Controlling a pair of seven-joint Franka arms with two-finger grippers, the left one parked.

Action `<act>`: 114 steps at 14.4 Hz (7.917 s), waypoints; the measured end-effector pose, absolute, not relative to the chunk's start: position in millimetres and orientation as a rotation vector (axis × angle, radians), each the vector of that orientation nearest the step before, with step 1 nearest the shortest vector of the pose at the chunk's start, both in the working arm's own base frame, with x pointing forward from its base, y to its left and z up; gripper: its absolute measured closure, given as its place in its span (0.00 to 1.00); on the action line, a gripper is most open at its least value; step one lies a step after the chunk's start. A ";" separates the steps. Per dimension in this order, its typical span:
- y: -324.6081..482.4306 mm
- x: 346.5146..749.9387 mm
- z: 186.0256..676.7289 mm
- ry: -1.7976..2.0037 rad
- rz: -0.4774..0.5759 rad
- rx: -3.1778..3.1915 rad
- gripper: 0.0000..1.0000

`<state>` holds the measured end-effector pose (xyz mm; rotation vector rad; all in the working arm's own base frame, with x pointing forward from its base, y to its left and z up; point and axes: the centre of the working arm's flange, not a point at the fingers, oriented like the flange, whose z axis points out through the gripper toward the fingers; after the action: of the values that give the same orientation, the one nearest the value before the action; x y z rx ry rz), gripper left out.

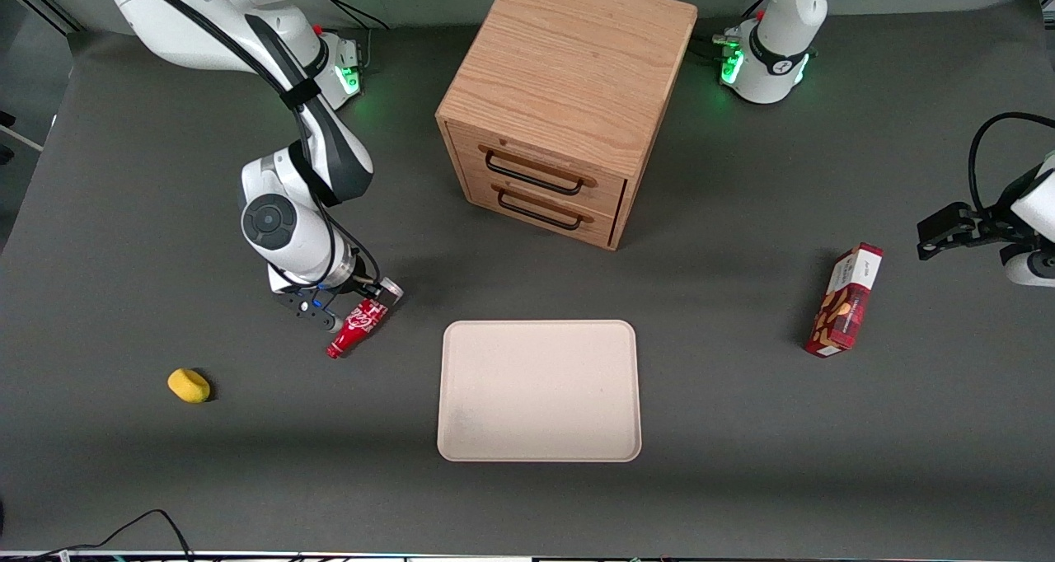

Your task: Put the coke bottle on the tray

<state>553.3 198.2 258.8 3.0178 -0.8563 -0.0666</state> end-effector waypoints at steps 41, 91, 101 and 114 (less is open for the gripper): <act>142.5 532.7 586.5 -0.850 -0.181 2.960 0.47; 357.7 695.4 200.9 0.114 0.028 3.155 0.00; 325.0 674.9 299.6 0.056 -0.016 3.158 0.00; 107.6 553.0 544.8 -0.117 -0.145 3.128 0.00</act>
<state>553.0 107.6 544.8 3.1278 -0.1172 -0.1454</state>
